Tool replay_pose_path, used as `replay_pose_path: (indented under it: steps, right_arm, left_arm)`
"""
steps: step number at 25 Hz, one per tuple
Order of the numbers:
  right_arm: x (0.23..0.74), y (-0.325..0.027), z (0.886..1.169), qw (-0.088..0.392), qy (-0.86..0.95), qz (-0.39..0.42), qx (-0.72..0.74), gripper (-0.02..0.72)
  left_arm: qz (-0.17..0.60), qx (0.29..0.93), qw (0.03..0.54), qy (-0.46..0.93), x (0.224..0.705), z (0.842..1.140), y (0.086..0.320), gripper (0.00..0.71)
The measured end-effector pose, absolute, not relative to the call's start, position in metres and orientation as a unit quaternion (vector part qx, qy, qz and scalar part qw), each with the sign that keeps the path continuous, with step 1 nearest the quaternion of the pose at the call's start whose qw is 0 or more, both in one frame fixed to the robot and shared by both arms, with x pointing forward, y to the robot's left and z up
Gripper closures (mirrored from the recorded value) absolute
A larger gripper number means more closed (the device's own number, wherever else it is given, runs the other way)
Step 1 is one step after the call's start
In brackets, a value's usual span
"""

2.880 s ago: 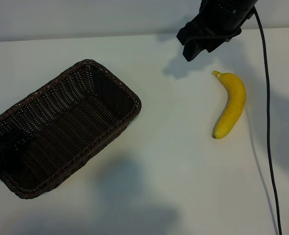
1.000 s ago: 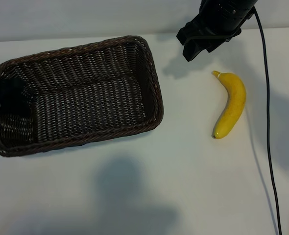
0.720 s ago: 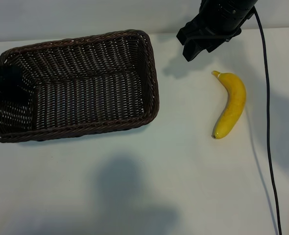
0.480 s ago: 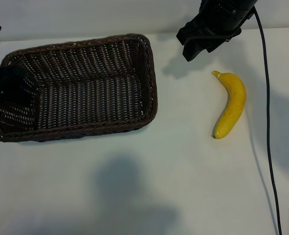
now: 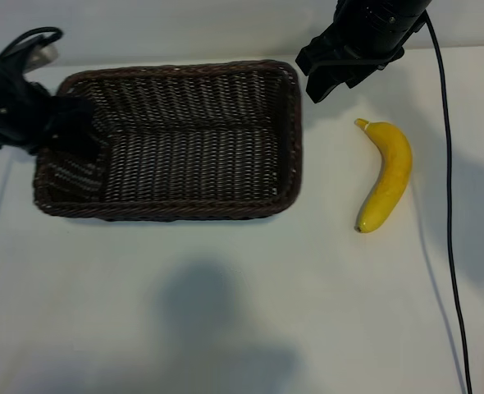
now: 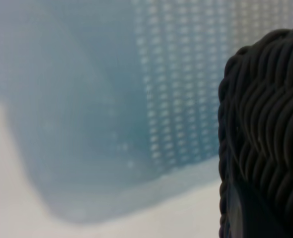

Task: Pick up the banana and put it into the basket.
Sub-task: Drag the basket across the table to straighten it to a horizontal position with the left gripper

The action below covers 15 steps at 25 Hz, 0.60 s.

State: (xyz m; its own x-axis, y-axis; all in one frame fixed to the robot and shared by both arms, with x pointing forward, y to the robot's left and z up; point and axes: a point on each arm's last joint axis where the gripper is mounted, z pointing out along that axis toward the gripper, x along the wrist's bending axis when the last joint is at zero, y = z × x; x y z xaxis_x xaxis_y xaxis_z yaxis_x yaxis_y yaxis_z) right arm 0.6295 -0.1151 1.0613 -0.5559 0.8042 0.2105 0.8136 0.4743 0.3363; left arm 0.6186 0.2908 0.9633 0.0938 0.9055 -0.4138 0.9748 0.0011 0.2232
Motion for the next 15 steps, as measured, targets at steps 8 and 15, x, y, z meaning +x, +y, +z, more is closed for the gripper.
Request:
replay_pose_path:
  steps: [8,15]
  right_arm:
    - [0.63,-0.115,1.061,0.012,-0.858,-0.202,-0.471,0.164]
    - [0.63,-0.115,1.061,0.012,-0.858,-0.202,-0.471,0.164]
  left_arm:
    - [-0.09,0.724,0.191,0.657,0.636,0.934,0.259,0.546]
    - [-0.066,0.718,0.175,0.671,0.64,0.928,0.254,0.546]
